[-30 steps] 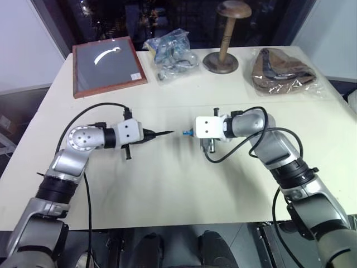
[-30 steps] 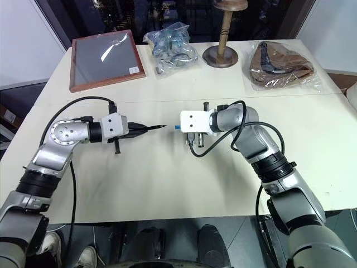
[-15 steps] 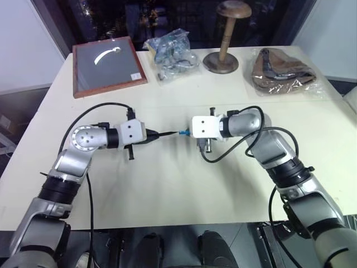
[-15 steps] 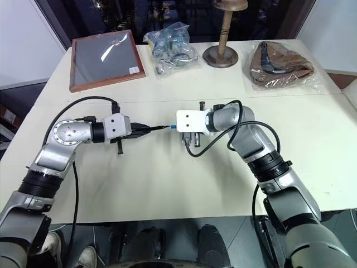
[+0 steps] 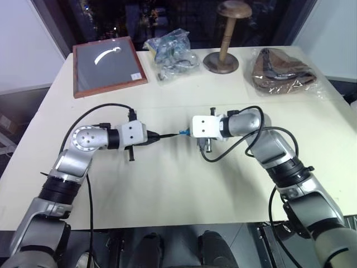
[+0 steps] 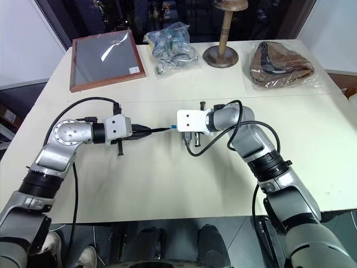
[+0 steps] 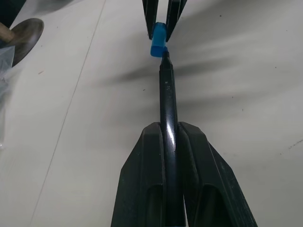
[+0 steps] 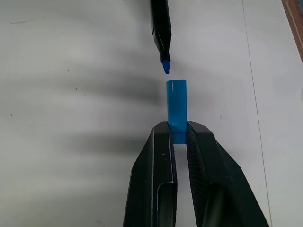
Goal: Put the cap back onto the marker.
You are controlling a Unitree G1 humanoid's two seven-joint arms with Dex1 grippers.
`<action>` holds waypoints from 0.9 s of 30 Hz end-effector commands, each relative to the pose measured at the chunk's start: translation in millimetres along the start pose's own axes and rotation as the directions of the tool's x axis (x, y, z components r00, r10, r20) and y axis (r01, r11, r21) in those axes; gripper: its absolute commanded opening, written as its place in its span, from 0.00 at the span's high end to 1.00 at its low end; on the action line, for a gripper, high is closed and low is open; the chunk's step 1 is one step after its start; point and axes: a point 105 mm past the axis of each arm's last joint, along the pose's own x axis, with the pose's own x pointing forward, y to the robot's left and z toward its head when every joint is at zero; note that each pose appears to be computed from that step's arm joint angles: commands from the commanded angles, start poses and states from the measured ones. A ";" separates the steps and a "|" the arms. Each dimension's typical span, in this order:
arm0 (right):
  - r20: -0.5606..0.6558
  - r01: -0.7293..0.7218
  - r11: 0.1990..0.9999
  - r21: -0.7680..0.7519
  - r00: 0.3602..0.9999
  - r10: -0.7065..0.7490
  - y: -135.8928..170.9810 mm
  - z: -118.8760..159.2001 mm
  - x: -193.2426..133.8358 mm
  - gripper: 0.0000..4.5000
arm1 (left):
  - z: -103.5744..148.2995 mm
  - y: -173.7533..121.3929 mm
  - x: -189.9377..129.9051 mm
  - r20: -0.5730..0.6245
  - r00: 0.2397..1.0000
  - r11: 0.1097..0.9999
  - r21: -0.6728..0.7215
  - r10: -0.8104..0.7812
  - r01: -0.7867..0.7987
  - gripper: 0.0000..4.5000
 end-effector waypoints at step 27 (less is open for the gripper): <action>0.047 0.007 0.999 -0.053 0.999 -0.004 -3.2 20.3 -6.5 0.97 | 9.2 7.0 -0.9 0.010 1.000 0.999 0.047 0.017 -0.018 1.00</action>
